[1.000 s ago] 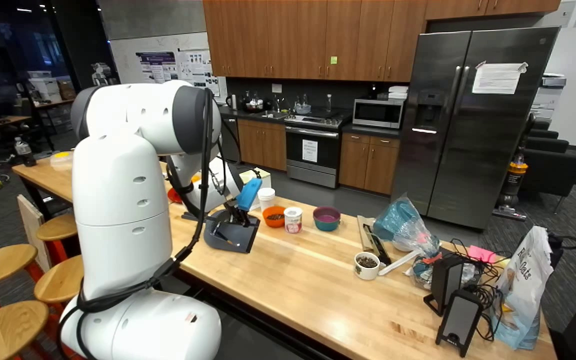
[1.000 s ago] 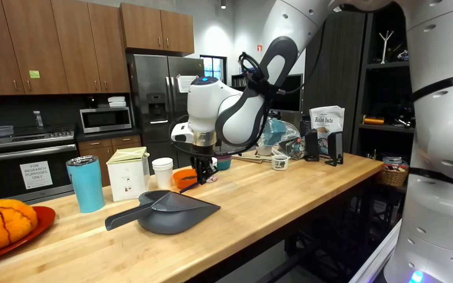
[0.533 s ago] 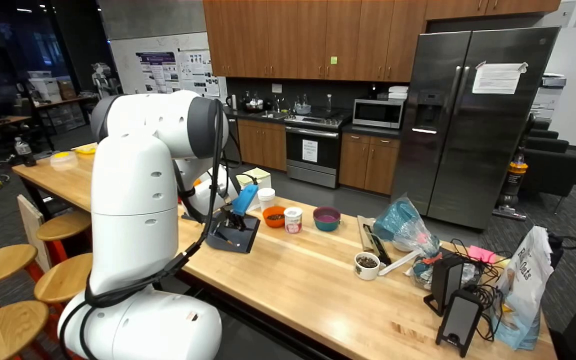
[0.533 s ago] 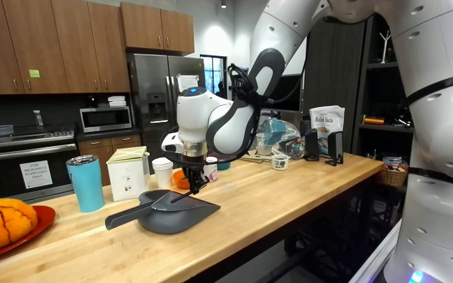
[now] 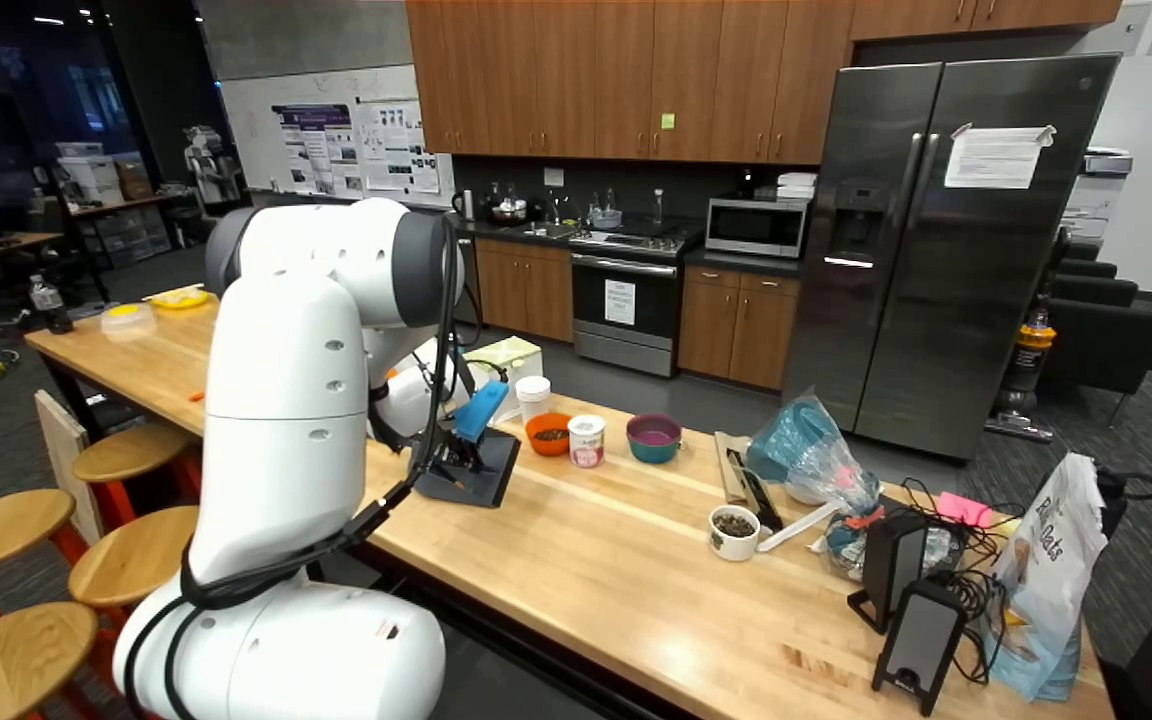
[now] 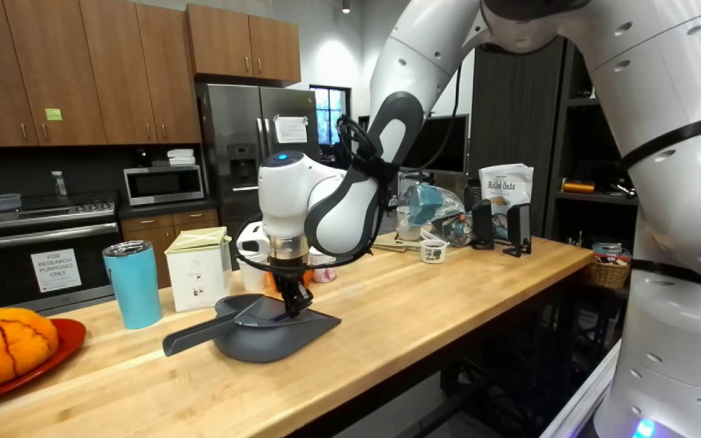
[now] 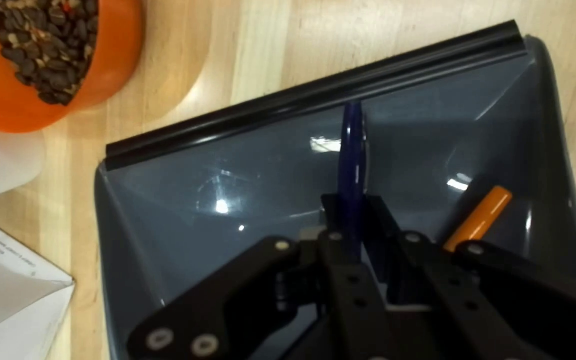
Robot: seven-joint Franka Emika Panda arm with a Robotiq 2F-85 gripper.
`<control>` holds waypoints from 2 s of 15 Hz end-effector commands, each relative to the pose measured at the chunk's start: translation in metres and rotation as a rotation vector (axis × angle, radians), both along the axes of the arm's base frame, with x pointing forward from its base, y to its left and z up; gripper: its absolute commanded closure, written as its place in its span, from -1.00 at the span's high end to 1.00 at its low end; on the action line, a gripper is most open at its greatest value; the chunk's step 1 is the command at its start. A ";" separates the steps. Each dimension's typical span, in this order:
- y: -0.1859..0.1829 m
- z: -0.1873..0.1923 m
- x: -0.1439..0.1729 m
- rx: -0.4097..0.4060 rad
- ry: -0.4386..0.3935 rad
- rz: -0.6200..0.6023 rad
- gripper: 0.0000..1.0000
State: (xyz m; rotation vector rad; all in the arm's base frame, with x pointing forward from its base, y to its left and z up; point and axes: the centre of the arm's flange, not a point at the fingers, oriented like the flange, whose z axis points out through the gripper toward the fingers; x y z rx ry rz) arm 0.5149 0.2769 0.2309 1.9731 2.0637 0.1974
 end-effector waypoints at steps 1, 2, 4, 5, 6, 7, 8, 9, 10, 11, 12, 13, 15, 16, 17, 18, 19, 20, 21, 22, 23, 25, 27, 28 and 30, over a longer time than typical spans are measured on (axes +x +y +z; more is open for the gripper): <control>0.016 -0.007 0.004 -0.013 -0.001 -0.026 -0.93; 0.019 -0.007 0.003 -0.017 -0.003 -0.029 -0.93; 0.026 -0.003 0.000 -0.033 -0.003 -0.017 -0.20; 0.029 -0.001 -0.002 -0.041 -0.008 -0.013 -0.17; 0.032 0.003 -0.003 -0.048 -0.011 -0.008 -0.09; 0.035 0.006 -0.004 -0.053 -0.015 -0.005 0.04; 0.037 0.008 -0.004 -0.057 -0.015 -0.003 0.16; 0.039 0.010 -0.005 -0.061 -0.014 0.001 0.28; 0.040 0.012 -0.005 -0.064 -0.015 0.002 0.43; 0.041 0.013 -0.005 -0.067 -0.016 0.003 0.56; 0.041 0.016 -0.007 -0.073 -0.012 0.002 0.72; 0.040 0.018 -0.010 -0.086 -0.013 0.002 0.84; 0.036 0.023 -0.015 -0.117 -0.002 -0.005 1.00; 0.035 0.026 -0.017 -0.126 0.003 -0.008 1.00; 0.034 0.030 -0.020 -0.137 0.004 -0.013 1.00; 0.033 0.033 -0.020 -0.142 0.002 -0.014 1.00; 0.033 0.038 -0.021 -0.147 0.002 -0.020 1.00; 0.034 0.042 -0.021 -0.150 0.000 -0.022 1.00; 0.034 0.047 -0.022 -0.154 -0.002 -0.024 1.00; 0.035 0.053 -0.023 -0.162 -0.009 -0.026 1.00; 0.035 0.056 -0.023 -0.166 -0.012 -0.026 1.00; 0.036 0.063 -0.027 -0.196 -0.021 -0.017 1.00; 0.039 0.067 -0.030 -0.211 -0.015 -0.004 1.00; 0.041 0.068 -0.033 -0.221 -0.003 -0.002 1.00; 0.044 0.066 -0.042 -0.276 0.083 0.069 1.00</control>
